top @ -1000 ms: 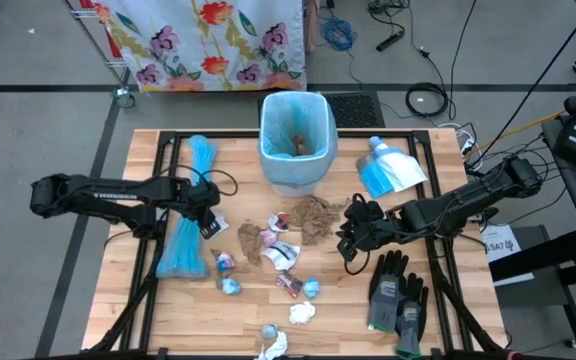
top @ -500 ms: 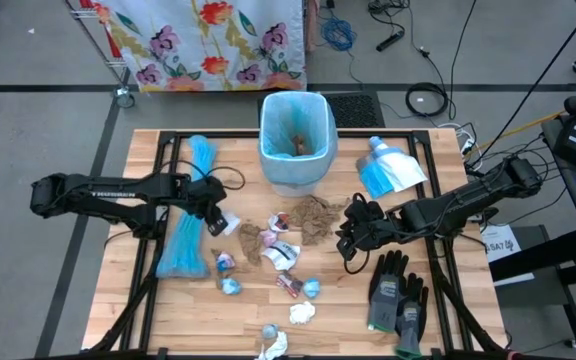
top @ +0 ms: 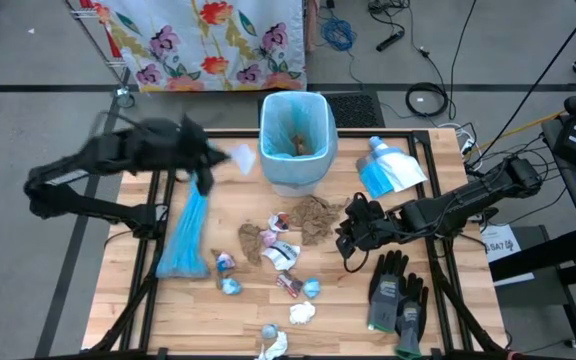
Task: Place trash/remove bag and relplace
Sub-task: Put the white paper into the blue trash bag inside the white trash bin, then put the pink plastic into the blue trash bag inside the white trash bin
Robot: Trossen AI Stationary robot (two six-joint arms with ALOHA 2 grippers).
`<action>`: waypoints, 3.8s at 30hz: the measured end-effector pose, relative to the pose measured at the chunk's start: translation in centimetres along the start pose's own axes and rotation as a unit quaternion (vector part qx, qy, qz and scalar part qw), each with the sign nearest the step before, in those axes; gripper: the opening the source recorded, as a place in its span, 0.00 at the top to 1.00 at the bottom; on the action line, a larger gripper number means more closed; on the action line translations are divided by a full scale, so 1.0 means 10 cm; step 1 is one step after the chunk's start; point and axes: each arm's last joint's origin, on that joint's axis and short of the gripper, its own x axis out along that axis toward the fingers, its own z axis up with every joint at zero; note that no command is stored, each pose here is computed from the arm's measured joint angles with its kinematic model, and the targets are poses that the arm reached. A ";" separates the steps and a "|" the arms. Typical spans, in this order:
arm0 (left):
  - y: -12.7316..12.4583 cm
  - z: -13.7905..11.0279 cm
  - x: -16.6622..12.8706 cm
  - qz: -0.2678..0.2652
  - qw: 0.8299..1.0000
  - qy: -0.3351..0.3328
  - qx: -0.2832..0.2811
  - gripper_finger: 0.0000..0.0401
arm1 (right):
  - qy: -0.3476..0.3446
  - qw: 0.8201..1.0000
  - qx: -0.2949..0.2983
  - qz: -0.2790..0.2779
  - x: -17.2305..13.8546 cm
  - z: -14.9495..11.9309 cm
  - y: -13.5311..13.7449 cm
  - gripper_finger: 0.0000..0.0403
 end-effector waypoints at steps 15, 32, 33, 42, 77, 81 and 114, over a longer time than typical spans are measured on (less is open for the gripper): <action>0.38 0.75 1.05 0.083 0.994 -0.039 0.060 0.96 | -0.022 0.999 0.030 0.007 0.02 0.07 0.00 0.75; 0.34 0.72 1.07 0.035 0.997 0.036 0.059 0.67 | -0.020 0.999 0.048 0.009 0.02 0.07 0.01 0.75; 0.30 0.71 0.98 0.033 0.997 0.039 0.055 0.67 | -0.020 0.999 0.042 0.009 0.02 0.07 0.01 0.75; -0.12 0.41 0.46 0.022 0.993 0.113 0.025 0.67 | -0.020 1.000 -0.009 0.006 0.03 0.07 0.01 0.75; -1.21 -2.15 1.18 0.063 0.868 0.471 -0.144 0.67 | 0.038 0.993 -0.103 0.052 -0.01 -0.09 0.10 0.75; -1.22 -2.36 1.33 0.094 0.855 0.493 -0.131 0.67 | 0.038 0.992 -0.105 0.053 -0.02 -0.10 0.10 0.75; -0.98 -0.79 0.65 0.105 0.946 0.280 -0.122 1.00 | 0.044 0.991 -0.117 0.039 -0.01 -0.10 0.07 0.75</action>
